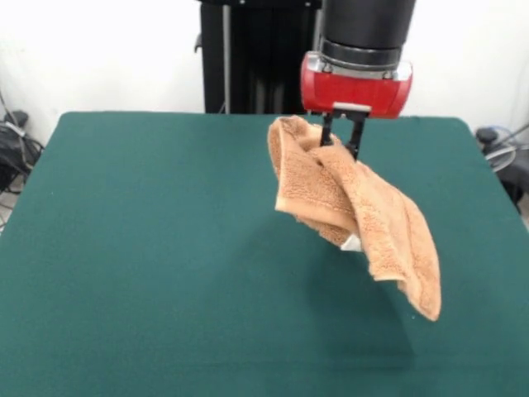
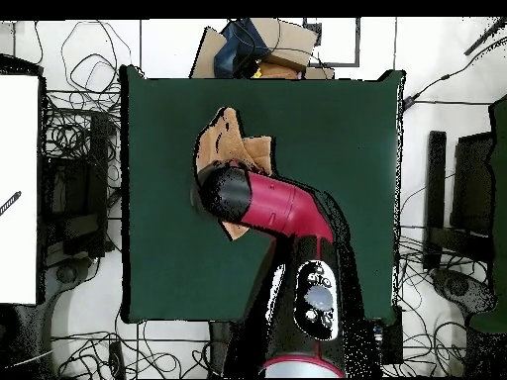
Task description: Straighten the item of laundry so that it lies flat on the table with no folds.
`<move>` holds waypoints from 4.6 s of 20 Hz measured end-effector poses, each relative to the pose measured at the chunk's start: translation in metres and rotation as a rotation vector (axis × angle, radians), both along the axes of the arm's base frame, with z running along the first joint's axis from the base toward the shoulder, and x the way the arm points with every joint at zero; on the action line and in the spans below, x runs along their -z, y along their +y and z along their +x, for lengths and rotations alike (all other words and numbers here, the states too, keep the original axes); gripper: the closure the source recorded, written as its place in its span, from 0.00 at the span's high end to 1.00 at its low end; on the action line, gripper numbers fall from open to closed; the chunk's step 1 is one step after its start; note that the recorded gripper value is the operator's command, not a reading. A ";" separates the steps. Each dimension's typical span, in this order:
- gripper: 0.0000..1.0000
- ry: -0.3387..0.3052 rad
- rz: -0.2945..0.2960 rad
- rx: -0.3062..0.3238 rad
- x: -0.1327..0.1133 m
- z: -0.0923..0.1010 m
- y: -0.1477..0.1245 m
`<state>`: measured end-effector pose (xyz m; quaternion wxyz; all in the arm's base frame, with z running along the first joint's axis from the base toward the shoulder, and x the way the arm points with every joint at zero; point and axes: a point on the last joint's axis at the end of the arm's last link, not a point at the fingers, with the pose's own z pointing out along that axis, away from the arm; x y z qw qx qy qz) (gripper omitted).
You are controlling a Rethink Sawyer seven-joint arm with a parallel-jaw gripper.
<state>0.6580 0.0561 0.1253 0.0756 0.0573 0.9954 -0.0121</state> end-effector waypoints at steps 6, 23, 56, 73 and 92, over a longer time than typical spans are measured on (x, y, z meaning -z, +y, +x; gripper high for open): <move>0.00 0.018 -0.003 0.032 0.021 -0.009 -0.019; 0.00 0.068 -0.005 0.039 0.046 -0.040 -0.018; 1.00 0.030 0.000 0.055 0.001 -0.029 -0.028; 1.00 0.010 -0.030 0.054 0.056 -0.035 -0.030; 1.00 0.098 -0.027 0.109 0.138 -0.069 -0.061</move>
